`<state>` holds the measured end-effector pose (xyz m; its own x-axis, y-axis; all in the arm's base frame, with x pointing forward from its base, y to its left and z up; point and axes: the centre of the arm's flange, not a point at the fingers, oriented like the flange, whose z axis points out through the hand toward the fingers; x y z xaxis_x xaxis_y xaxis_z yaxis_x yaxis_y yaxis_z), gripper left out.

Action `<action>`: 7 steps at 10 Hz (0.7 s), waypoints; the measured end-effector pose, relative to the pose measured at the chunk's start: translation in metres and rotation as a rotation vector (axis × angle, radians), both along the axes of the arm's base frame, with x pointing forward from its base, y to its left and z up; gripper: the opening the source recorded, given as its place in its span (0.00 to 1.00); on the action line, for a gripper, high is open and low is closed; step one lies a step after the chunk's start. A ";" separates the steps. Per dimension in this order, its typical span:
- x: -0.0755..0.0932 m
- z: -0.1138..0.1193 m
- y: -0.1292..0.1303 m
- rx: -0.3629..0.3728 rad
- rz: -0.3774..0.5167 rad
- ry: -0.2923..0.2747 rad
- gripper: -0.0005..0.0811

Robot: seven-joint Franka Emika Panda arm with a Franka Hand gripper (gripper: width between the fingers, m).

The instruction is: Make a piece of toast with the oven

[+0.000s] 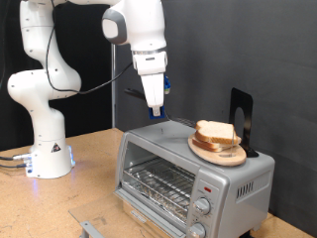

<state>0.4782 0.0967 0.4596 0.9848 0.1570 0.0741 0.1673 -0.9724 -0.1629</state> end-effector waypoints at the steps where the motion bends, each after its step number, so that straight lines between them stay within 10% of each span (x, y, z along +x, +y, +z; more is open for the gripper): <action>1: 0.000 0.004 -0.002 0.008 -0.003 -0.011 0.50; 7: 0.012 0.000 -0.024 0.015 -0.074 0.007 0.50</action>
